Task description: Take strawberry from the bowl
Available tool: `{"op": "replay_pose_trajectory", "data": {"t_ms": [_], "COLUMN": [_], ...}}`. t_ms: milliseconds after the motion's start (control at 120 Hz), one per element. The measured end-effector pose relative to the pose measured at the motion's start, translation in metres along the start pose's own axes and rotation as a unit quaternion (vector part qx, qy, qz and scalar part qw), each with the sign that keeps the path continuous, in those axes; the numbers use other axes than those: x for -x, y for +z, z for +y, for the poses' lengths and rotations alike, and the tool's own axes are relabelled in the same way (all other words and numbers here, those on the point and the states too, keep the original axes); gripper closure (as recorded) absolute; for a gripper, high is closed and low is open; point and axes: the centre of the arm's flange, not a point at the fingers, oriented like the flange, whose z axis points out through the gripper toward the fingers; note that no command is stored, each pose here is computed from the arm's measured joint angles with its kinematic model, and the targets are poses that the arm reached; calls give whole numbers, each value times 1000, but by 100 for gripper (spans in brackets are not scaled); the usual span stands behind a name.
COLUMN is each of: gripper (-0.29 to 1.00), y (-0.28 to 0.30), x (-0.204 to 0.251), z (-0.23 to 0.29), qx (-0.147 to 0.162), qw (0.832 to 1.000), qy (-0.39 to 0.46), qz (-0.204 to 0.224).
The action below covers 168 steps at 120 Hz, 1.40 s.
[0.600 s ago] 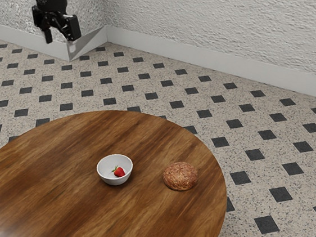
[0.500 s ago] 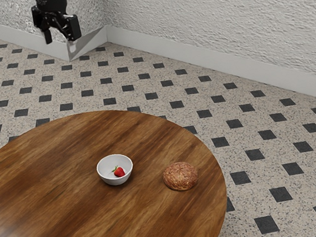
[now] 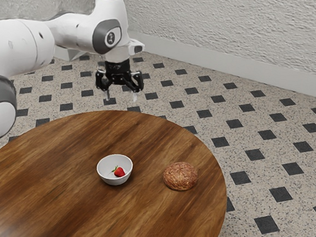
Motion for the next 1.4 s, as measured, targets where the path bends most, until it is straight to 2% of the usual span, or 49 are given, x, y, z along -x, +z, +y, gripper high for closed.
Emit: {"op": "replay_pose_trajectory", "data": {"t_ms": [133, 292, 633, 892, 1125, 1400], "gripper": [0, 0, 0, 0, 1, 3], "y": [57, 98, 120, 130, 137, 149], "x": [-4, 14, 69, 99, 124, 129], "z": [13, 0, -15, -32, -22, -20], "qx": [4, 17, 36, 29, 28, 31], "qw": [996, 981, 947, 927, 923, 913], "qy": [-89, -190, -317, -374, -385, -406], "qz": [-1, -22, -37, -28, -11, 4]}}
